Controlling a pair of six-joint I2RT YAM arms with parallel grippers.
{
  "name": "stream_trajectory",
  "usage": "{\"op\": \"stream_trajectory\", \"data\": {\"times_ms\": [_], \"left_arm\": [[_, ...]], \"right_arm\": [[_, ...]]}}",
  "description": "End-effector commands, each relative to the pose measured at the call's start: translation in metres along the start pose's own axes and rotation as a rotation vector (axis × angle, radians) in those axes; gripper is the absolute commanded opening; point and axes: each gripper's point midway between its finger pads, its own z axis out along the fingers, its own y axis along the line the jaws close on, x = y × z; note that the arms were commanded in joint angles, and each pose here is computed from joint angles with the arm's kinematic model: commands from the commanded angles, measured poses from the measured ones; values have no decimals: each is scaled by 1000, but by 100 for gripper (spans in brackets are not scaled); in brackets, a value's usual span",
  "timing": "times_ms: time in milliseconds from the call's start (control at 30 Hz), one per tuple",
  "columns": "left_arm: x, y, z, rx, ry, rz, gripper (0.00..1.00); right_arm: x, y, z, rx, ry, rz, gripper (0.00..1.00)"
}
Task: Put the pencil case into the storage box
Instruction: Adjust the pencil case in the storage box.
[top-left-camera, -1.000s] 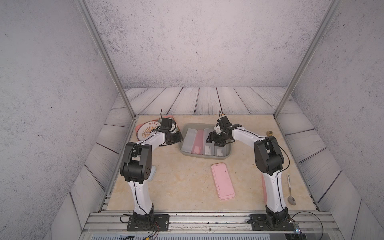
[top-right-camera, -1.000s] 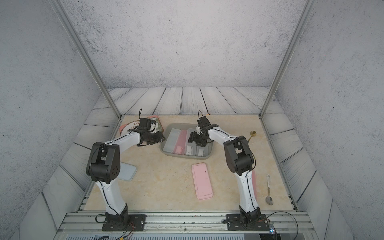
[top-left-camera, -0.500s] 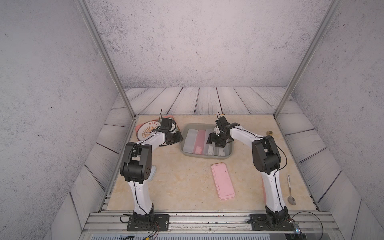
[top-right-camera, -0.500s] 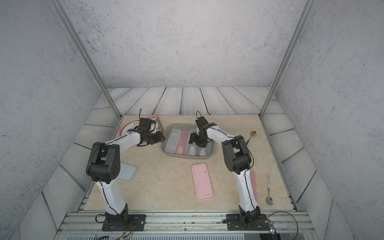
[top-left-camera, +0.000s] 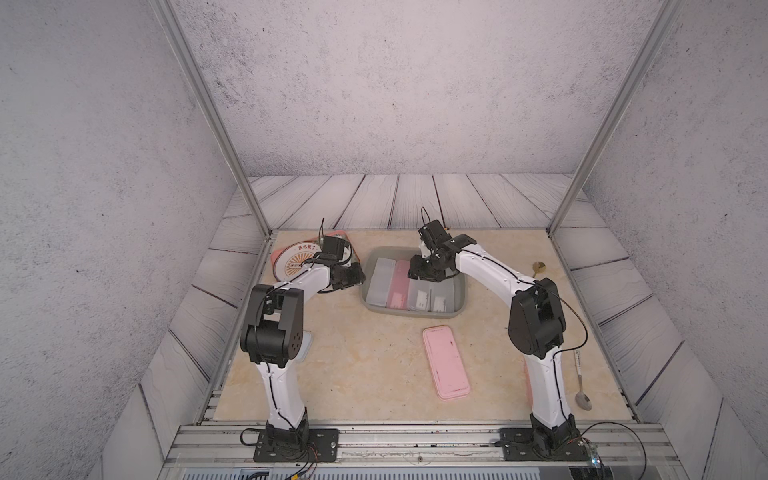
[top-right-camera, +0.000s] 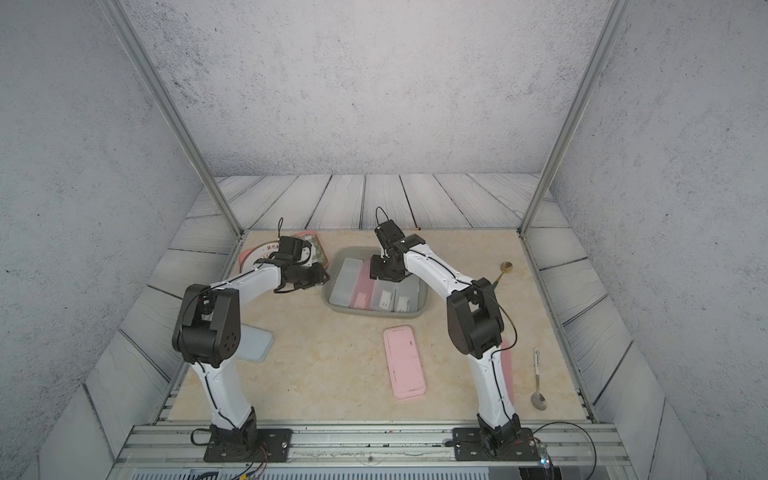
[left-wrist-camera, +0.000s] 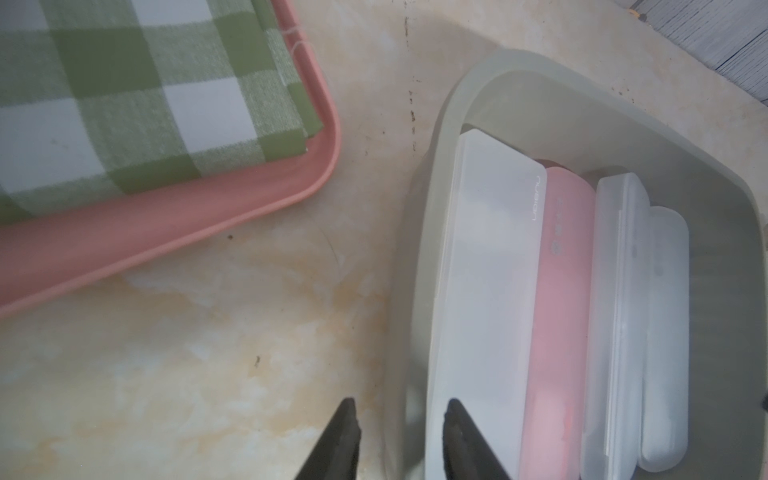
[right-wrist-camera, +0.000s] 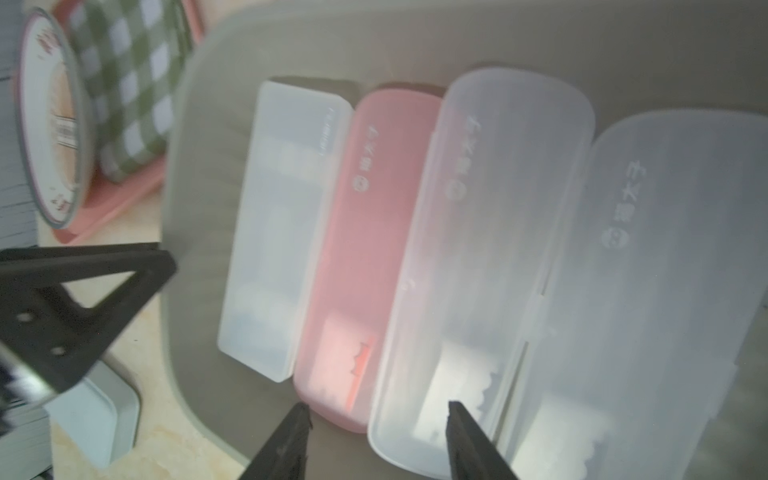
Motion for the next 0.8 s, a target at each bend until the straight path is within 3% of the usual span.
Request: {"op": "stream_trajectory", "data": {"times_ms": [0, 367, 767], "left_arm": [[3, 3, -5, -3, 5, -19, 36], [14, 2, -6, 4, 42, -67, 31], [24, 4, -14, -1, 62, -88, 28]], "right_arm": [[4, -3, 34, -5, 60, 20, 52], [12, -6, 86, -37, 149, 19, 43], [32, -44, 92, 118, 212, -10, 40]]}}
